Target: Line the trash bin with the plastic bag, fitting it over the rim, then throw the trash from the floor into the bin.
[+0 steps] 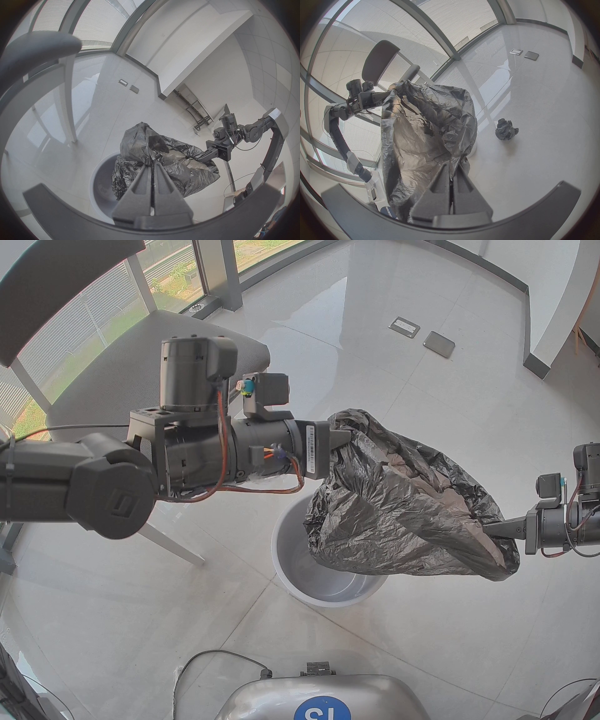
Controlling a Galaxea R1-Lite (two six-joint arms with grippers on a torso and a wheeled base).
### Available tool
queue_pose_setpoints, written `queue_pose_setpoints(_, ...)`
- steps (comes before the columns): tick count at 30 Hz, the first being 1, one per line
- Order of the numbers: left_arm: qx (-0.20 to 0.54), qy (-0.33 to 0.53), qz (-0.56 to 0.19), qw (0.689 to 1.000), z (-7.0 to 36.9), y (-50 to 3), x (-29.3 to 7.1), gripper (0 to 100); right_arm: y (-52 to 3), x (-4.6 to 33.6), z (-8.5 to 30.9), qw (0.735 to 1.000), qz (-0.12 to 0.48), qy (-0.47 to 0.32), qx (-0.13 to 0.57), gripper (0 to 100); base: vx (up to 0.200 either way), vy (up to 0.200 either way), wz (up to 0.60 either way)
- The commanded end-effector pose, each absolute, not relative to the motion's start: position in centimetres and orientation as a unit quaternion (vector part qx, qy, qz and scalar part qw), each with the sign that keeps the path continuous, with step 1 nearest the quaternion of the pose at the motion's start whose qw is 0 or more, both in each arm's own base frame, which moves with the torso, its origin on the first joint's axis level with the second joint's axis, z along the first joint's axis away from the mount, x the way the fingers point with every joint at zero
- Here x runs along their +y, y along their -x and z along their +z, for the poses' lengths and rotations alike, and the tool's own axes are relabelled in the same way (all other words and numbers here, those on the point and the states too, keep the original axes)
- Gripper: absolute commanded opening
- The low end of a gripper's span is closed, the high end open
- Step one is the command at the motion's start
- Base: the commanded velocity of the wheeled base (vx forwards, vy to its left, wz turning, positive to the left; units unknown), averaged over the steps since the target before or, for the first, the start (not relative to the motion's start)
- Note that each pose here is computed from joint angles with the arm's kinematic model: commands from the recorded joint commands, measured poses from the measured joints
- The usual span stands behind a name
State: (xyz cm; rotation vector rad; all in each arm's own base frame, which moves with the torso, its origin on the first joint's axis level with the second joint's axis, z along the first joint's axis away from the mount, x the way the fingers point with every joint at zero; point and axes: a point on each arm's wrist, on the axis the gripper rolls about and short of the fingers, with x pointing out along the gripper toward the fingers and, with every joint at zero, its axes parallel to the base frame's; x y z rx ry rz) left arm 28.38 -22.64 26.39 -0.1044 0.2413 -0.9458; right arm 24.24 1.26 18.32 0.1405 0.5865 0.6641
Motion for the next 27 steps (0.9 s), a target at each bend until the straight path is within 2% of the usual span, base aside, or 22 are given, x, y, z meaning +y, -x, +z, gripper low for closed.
queue_pose_setpoints(1, 0.141, 0.049, -0.443, 0.884, 24.4, -29.9, -22.3, 0, -25.7, 1.6, 17.6, 0.895, 0.326, -0.069, 0.296, 0, 0.0, 0.0, 0.0)
queue_pose_setpoints(13, 0.181, 0.049, -0.427, 0.885, 19.7, -32.4, -21.4, 0, -29.0, 3.8, 14.9, 0.873, 0.357, -0.066, 0.324, 0, 0.0, 0.0, 0.0)
queue_pose_setpoints(27, 0.208, 0.051, -0.395, 0.893, 17.8, -33.6, -19.3, 0, -32.9, 6.2, 13.4, 0.859, 0.384, -0.058, 0.333, 0, 0.0, 0.0, 0.0)
